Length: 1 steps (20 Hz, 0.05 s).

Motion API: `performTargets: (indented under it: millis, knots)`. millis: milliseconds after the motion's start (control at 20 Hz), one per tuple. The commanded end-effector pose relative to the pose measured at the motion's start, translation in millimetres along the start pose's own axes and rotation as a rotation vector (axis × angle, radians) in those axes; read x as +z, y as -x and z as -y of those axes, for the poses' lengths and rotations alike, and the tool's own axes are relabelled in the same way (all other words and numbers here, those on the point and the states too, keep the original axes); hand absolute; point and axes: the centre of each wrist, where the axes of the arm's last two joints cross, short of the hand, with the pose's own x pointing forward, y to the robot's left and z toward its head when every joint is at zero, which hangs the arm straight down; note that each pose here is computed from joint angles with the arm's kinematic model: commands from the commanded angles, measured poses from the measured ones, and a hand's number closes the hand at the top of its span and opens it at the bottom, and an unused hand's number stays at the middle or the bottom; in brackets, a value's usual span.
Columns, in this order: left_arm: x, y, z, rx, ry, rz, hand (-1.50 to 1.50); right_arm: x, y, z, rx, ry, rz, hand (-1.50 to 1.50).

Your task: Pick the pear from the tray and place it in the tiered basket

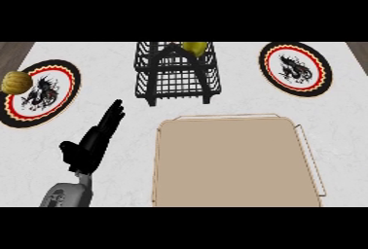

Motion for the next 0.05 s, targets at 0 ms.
performTargets:
  millis: [0]
  knots:
    - [-4.4,-7.0,-3.7,-0.003,0.004,-0.003,0.00,-3.4,12.0,71.4,0.031,-0.015,-0.008,-1.50]
